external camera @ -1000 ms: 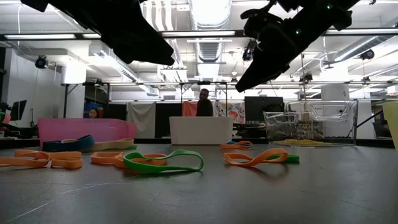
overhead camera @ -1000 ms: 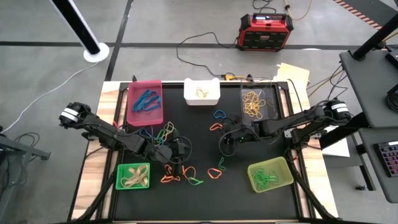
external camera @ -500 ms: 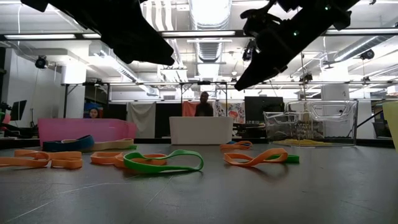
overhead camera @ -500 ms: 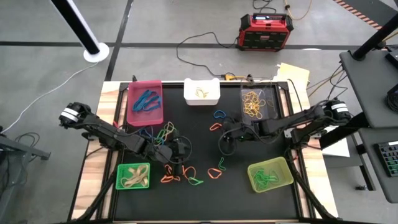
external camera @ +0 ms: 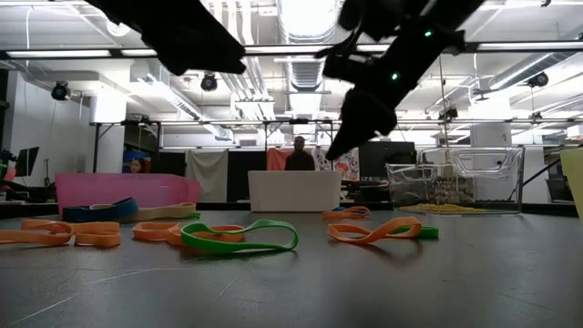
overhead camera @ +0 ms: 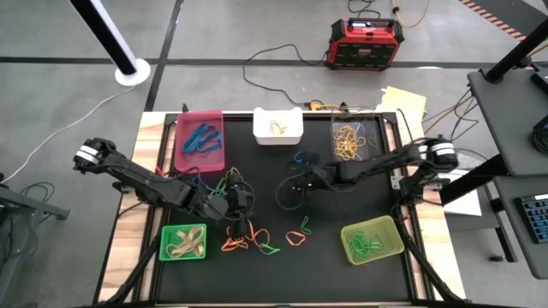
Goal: Sort rubber bands into baskets
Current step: Put the orange rubber band into the white bin
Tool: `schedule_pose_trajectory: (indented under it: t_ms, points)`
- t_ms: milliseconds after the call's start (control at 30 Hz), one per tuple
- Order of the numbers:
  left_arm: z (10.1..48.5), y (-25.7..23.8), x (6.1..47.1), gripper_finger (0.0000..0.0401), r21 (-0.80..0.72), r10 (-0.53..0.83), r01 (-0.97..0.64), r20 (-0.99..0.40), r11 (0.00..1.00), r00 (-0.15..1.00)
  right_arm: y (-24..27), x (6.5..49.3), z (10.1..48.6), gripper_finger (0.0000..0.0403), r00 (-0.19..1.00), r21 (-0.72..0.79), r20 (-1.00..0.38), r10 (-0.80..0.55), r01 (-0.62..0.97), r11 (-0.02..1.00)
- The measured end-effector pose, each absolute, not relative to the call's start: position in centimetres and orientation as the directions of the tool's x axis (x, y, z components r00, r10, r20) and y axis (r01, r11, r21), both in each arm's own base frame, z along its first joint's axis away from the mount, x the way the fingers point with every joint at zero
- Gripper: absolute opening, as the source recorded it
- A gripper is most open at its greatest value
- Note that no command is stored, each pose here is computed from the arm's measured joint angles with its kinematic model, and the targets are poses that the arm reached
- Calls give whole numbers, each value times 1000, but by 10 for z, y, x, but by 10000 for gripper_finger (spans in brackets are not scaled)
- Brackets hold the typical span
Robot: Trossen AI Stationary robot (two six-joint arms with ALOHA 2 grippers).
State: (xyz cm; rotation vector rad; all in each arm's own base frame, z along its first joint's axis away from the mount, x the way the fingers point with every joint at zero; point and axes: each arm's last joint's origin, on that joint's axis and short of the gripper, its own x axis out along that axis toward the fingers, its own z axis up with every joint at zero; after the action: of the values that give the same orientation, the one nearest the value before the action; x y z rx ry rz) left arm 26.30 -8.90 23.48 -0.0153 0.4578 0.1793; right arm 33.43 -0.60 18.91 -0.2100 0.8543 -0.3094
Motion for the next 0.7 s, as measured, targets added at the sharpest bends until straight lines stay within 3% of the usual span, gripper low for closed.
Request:
schedule_pose_trajectory:
  t_ms: [367,700]
  points:
    - [240,-84,251,176,56,198,-195,-474,979,858,-22,370,163,199,403,-318,-847,-346,138,938]
    - [237,-84,249,176,73,220,-213,-500,974,837,-40,364,143,186,348,-258,-886,-307,180,949]
